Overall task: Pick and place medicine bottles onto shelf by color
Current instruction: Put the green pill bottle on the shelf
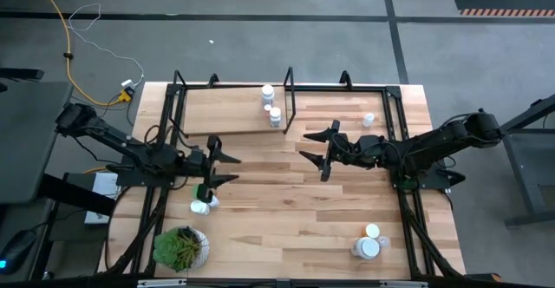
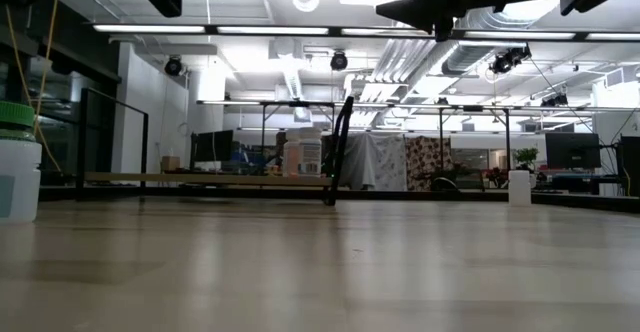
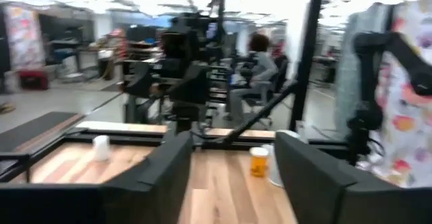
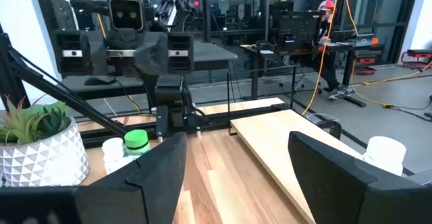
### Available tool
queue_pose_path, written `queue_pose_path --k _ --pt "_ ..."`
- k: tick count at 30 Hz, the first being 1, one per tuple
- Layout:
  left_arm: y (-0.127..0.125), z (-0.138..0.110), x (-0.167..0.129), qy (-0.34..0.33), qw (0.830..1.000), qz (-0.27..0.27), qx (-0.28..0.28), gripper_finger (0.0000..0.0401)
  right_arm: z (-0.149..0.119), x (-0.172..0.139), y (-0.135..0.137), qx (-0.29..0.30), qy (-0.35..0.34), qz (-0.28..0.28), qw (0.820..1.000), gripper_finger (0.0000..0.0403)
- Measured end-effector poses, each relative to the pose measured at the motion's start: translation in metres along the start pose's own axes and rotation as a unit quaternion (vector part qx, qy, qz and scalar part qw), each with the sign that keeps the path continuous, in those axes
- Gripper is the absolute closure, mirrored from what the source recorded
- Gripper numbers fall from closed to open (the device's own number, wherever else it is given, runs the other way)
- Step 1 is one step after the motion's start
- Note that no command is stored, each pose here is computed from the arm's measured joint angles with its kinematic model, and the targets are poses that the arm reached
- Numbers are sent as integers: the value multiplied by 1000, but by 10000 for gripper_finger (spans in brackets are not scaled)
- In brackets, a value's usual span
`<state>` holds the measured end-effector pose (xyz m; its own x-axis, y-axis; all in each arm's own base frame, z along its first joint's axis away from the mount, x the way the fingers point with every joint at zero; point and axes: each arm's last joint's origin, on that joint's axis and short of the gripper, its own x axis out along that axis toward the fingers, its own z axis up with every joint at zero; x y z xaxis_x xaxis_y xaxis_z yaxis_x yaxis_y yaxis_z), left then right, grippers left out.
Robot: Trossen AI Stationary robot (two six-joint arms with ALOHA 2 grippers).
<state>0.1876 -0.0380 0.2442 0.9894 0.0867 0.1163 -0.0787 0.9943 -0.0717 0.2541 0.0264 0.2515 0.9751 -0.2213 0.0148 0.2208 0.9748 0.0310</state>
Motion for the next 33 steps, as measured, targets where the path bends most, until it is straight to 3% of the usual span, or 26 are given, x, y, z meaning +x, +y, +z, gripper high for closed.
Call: queue_pose_path --k 7,12,17,21,26,33 --pt "-2 0 9 9 1000 26 -5 119 0 0 0 -1 1 0 1000 151" --pt "-3 6 14 24 999 31 -21 113 -1 0 0 -2 4 0 1000 151" --pt "-2 15 21 126 984 117 -45 116 -1 0 0 -2 4 0 1000 151" --pt "-2 31 19 257 949 164 -77 116 -1 0 0 -2 4 0 1000 151" --pt "-6 51 5 414 880 168 -163 116 -1 0 0 -2 6 0 1000 151" --pt "-20 47 -16 498 808 199 -242 116 -2 0 0 -4 11 0 1000 151"
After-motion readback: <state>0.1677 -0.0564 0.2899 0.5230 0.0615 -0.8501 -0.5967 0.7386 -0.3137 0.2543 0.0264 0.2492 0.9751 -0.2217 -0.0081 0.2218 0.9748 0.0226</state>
